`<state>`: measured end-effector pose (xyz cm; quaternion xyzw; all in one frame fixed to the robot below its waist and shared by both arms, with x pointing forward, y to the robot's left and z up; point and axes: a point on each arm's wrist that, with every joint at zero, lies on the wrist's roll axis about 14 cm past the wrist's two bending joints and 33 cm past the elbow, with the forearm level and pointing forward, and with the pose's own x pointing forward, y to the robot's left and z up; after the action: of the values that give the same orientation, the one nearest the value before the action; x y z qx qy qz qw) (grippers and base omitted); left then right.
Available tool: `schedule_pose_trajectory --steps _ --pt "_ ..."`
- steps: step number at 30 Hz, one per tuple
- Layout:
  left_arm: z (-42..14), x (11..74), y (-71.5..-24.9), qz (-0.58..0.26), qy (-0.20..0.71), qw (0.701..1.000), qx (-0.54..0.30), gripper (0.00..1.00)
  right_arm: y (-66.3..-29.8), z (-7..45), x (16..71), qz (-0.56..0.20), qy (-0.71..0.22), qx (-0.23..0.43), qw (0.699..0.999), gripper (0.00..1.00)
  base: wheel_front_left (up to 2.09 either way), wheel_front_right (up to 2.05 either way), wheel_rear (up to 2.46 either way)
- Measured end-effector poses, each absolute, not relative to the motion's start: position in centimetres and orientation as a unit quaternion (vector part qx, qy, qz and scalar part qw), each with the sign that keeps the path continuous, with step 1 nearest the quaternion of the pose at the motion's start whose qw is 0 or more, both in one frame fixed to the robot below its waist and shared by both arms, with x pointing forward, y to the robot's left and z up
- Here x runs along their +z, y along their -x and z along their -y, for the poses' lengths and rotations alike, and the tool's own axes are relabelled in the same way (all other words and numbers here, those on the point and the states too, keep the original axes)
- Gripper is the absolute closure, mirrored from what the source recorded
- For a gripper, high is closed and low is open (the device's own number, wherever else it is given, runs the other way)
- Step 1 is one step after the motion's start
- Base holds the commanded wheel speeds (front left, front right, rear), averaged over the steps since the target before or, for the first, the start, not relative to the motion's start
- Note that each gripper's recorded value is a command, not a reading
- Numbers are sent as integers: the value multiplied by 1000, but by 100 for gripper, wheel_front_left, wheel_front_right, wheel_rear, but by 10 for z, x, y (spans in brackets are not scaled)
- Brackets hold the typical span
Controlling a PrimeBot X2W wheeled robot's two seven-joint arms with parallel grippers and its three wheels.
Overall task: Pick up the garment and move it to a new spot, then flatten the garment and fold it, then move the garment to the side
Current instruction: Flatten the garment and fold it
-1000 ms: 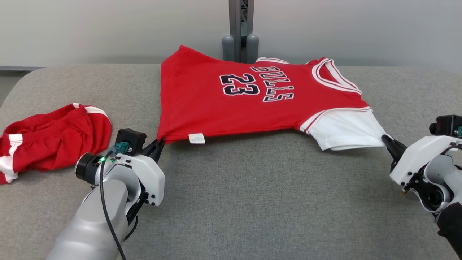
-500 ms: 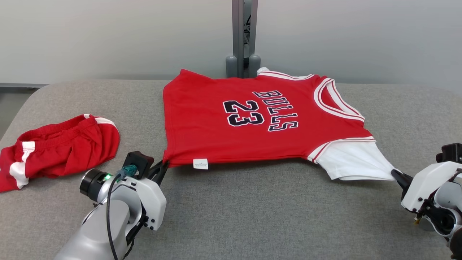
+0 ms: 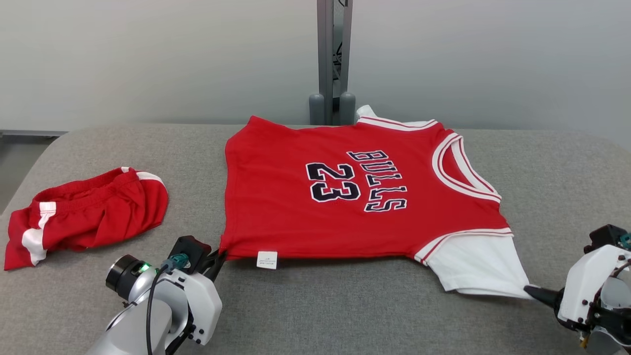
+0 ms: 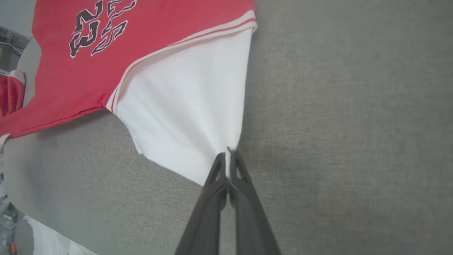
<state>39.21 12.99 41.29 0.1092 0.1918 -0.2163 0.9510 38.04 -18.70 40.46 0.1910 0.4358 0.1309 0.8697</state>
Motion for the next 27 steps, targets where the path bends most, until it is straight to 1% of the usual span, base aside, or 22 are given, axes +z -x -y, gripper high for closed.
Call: schedule_pose_trajectory --steps 3,6,13,17,20,27 --pt "-130 412 -387 -192 -112 950 -219 100 -365 186 401 -469 -201 141 848 100 0 0 0" --pt "-131 406 -379 -200 -116 947 -222 100 -354 189 399 -492 -206 145 834 100 0 0 0" --pt "-137 394 -363 -216 -126 941 -227 100 -339 192 397 -511 -216 149 818 100 0 0 0" --pt "-137 388 -352 -224 -118 940 -227 100 -322 185 388 -532 -236 156 798 100 0 0 0" --pt "-137 387 -346 -225 -117 939 -233 100 -316 184 386 -535 -244 160 793 100 0 0 0" --pt "-138 367 -321 -265 -121 923 -253 100 -304 183 384 -539 -252 166 786 100 0 0 0"
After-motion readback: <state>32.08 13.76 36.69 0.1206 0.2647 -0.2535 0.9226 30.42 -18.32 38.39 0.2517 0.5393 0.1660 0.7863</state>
